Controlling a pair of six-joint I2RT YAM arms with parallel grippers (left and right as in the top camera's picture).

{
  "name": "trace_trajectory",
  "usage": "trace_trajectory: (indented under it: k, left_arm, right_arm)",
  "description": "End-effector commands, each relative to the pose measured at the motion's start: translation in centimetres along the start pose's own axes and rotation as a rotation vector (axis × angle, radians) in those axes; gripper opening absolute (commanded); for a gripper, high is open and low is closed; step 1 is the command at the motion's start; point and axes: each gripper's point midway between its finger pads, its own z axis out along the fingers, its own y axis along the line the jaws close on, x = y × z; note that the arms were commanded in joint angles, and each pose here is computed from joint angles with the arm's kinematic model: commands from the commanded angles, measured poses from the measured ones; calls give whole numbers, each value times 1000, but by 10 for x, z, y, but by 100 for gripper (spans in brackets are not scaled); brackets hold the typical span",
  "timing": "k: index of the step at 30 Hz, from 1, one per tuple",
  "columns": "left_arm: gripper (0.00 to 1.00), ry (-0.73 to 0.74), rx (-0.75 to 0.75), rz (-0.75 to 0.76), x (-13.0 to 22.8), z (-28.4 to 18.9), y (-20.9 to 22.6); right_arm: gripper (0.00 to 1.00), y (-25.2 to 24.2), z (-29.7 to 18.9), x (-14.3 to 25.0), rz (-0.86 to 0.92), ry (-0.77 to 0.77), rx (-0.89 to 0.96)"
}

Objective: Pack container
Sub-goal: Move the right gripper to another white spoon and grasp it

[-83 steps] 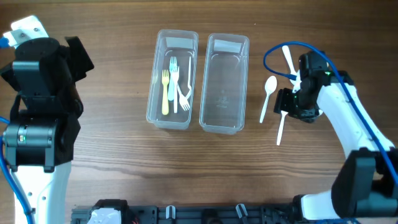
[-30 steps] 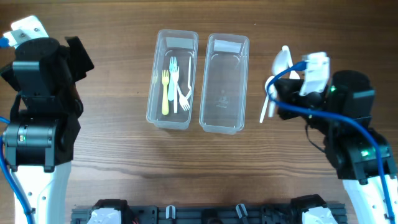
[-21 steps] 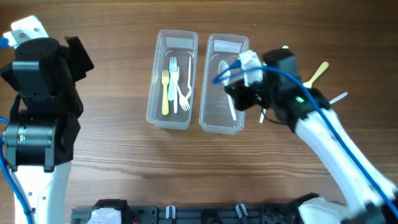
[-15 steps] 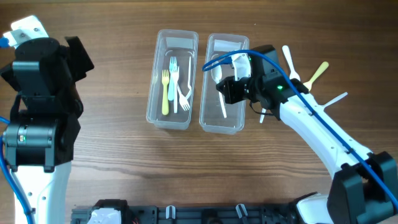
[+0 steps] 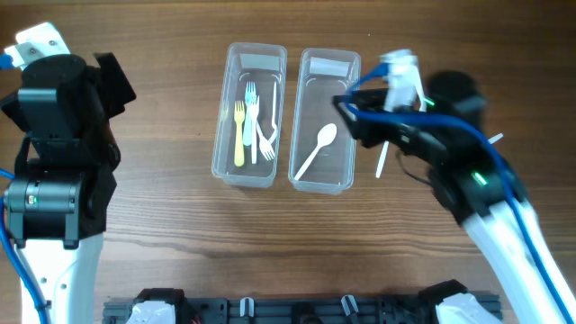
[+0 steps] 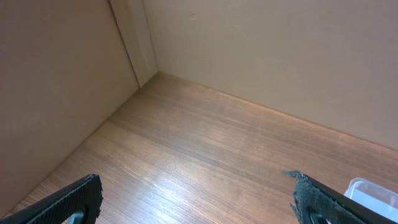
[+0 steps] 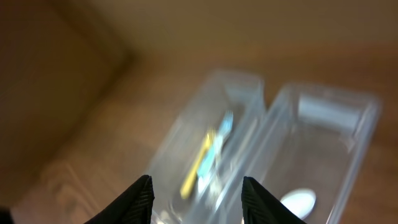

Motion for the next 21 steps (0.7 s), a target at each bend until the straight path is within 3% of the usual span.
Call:
trace_trajectory:
  k: [1, 4, 7, 8, 9, 15, 20, 21]
  left_arm:
    - [100, -7, -13, -15, -2, 0, 3]
    - [100, -7, -13, -15, -2, 0, 3]
    - [100, -7, -13, -15, -2, 0, 3]
    - [100, -7, -13, -15, -2, 0, 3]
    - [100, -7, -13, -15, -2, 0, 3]
    - [100, -7, -13, -15, -2, 0, 3]
    - [100, -7, -13, -15, -2, 0, 3]
    - [100, -7, -12, -15, -2, 0, 3]
  right_arm:
    - [54, 5, -79, -48, 12, -276, 148]
    - [58, -30, -144, -44, 119, -417, 426]
    - [64, -65, -168, -22, 178, -402, 653]
    - [88, -77, -170, -13, 215, -386, 722]
    - [100, -84, -166, -12, 242, -380, 749]
    - [100, -118, -112, 18, 421, -231, 845]
    - [100, -168, -46, 86, 657, -19, 1040]
    - [100, -185, -19, 119, 687, 106, 1099]
